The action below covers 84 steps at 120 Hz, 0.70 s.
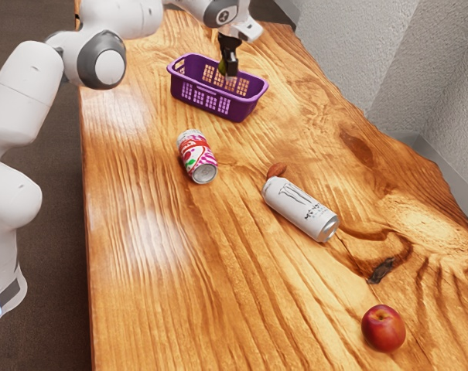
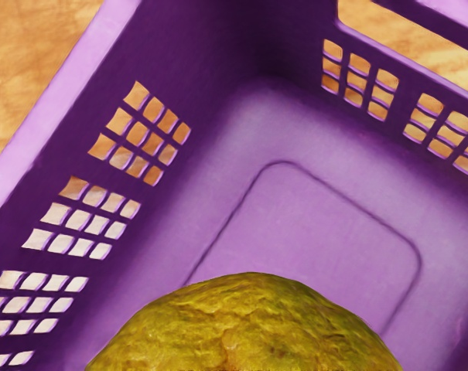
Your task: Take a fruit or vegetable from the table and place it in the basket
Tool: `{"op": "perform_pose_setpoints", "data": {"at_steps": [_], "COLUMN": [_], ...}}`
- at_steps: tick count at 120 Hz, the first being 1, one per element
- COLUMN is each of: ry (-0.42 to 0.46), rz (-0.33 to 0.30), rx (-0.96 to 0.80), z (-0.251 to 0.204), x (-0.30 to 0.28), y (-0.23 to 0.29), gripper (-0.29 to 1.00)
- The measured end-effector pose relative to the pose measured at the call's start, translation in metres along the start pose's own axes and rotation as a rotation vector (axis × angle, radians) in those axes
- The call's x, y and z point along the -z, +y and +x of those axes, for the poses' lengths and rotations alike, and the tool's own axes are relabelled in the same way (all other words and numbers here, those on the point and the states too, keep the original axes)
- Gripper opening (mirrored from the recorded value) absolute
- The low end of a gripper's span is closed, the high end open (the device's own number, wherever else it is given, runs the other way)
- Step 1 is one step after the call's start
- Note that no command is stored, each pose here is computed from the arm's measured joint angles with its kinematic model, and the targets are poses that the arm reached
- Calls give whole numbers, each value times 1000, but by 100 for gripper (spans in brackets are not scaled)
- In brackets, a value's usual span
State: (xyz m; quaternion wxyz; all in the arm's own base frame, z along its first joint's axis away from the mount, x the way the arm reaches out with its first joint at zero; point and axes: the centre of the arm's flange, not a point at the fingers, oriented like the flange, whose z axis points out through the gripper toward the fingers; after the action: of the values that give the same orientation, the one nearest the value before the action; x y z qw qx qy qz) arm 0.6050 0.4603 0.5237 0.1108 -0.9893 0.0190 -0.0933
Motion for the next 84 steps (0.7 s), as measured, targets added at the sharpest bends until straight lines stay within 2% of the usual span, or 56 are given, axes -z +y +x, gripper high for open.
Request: {"op": "perform_pose_setpoints", "data": {"at_steps": [12,24,40,54,59,71,79,84], "ry": [42,75,102,136,137,139,117,89], "rz": [22,38,50,-36,-72,-188,-276,-310], "rx": [-21,-54,-94,-106,-166,-422,-609,-683], "z": [-2,1,5,16,40,105,114,107], "x": [-5,-1,5,44,76,173,223,242], "y": [-12,-14,-12,15,60,263,418,486], "gripper": [37,54,64,68,68,69,70,70]}}
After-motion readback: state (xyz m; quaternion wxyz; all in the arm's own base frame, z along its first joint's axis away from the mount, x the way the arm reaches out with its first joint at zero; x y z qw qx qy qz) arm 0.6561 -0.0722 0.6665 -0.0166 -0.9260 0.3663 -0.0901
